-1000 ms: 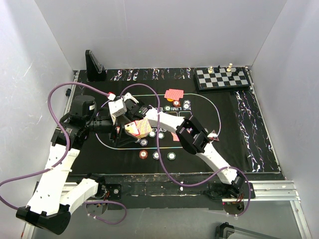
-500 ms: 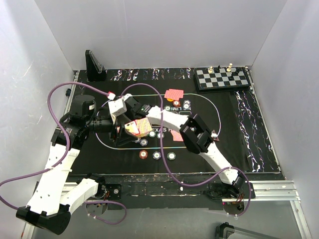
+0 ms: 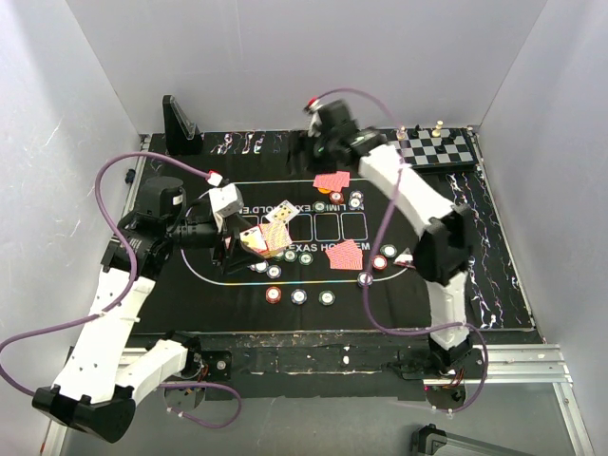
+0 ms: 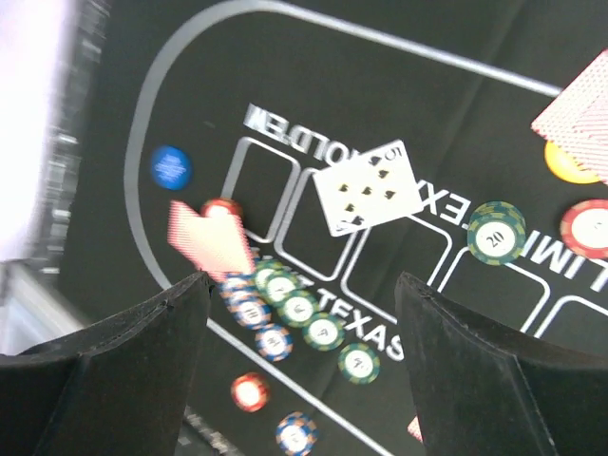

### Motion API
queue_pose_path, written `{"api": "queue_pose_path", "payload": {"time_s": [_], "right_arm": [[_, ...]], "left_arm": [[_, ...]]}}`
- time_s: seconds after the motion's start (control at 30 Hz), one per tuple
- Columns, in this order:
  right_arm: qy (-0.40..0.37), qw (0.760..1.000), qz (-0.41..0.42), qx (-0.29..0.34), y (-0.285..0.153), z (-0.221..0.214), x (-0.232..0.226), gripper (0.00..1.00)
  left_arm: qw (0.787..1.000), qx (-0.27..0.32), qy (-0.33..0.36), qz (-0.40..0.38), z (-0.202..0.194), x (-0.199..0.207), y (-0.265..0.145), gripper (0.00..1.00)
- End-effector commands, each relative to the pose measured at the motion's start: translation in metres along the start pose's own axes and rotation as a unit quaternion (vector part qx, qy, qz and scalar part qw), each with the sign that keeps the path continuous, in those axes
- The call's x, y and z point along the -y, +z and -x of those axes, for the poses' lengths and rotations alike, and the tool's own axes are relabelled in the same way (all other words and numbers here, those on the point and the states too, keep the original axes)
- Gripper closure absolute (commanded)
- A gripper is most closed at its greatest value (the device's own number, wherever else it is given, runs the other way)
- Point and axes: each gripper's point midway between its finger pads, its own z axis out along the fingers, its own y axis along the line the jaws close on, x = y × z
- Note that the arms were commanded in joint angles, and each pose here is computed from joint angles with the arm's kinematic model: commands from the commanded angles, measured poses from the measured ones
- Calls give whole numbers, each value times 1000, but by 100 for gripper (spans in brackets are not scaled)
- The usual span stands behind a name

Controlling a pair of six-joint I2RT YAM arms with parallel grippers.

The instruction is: Distribute texas hold em gaming equipment

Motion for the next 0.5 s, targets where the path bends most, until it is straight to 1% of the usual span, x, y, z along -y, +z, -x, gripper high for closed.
{"api": "queue_pose_path", "payload": {"time_s": [0.0, 0.1, 0.33, 0.4, 0.47], "right_arm": [[48, 986, 151, 53, -103, 38, -61, 14], [70, 970, 224, 56, -144, 36, -79, 13], [117, 927, 357, 11, -192, -18, -109, 12], [117, 921, 370, 12, -204, -28, -115, 11], [109, 923, 369, 8, -207, -39, -120, 11]], "left_arm": [[999, 22, 35, -2, 15, -3, 0, 100], [999, 16, 36, -2, 10, -8, 4, 100], [999, 12, 37, 0, 6, -17, 10, 100], [999, 12, 38, 2, 6, -20, 11, 100], [999, 11, 39, 2, 5, -22, 12, 100]]}}
